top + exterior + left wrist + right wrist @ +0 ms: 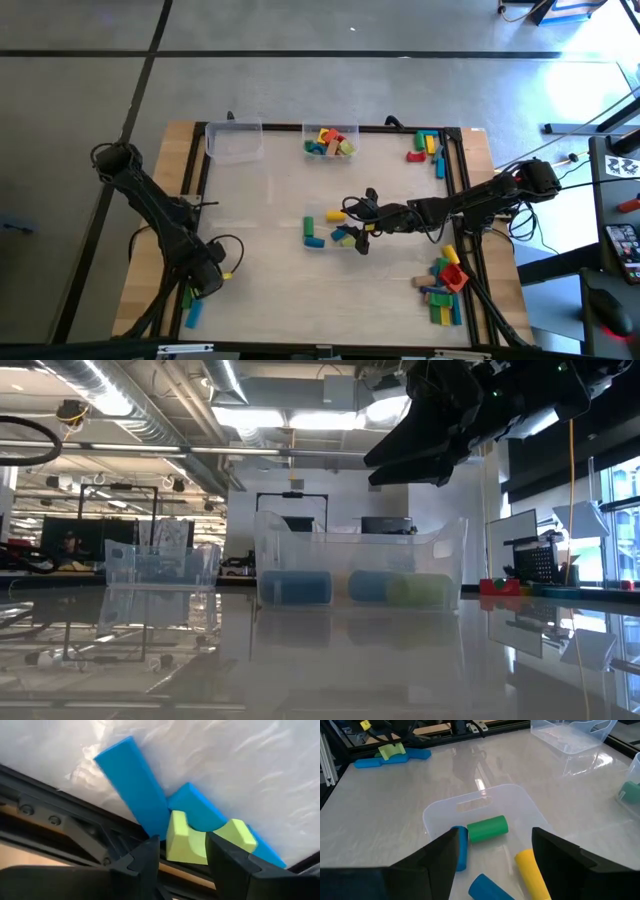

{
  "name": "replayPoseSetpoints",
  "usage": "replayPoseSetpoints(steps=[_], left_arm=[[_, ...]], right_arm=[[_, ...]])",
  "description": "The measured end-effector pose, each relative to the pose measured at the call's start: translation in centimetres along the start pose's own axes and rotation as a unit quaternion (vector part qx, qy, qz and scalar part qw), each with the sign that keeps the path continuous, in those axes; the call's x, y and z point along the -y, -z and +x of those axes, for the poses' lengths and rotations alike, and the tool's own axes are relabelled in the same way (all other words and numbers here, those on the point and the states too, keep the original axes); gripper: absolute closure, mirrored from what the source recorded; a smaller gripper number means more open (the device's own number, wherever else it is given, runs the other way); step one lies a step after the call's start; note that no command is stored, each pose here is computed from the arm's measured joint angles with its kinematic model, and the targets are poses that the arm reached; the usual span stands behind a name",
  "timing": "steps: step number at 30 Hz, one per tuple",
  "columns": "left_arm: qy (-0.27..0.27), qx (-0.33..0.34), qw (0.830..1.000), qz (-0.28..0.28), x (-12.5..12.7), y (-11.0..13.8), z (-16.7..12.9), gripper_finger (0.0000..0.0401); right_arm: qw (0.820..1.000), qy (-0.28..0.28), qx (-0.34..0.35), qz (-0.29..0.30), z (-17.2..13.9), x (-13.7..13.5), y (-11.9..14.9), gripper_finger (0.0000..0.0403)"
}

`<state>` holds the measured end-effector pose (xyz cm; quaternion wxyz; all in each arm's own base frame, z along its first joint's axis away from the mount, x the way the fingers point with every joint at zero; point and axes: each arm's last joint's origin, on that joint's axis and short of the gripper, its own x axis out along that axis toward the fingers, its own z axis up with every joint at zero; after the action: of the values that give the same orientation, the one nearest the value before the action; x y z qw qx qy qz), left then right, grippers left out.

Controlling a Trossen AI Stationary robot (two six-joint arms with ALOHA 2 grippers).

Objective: Sort blocks by size
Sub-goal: Put the light green arch block into the top right transparent bin

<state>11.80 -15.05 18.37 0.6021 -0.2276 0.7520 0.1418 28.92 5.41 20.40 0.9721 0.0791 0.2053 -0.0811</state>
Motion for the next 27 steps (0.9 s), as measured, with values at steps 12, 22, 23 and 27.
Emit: replayPoseSetpoints(steps=[12, 22, 23, 27], left_arm=[[-0.024, -0.005, 1.0, 0.009, 0.2, 0.0, 0.7, 0.0251], [-0.032, -0.013, 0.999, 0.021, 0.5, -0.2, 1.3, 0.0251], [-0.033, -0.013, 0.999, 0.021, 0.6, -0.2, 1.4, 0.0251], [-0.038, -0.015, 0.999, 0.02, 0.6, -0.3, 1.6, 0.0251]], right_arm=[[1.0, 0.0, 0.0, 0.0, 0.0, 0.0, 0.0, 0.0157], [1.0, 0.0, -0.001, 0.0, 0.0, 0.0, 0.0, 0.0157], [1.0, 0.0, -0.001, 0.0, 0.0, 0.0, 0.0, 0.0157], [1.0, 0.0, -0.001, 0.0, 0.0, 0.0, 0.0, 0.0157]])
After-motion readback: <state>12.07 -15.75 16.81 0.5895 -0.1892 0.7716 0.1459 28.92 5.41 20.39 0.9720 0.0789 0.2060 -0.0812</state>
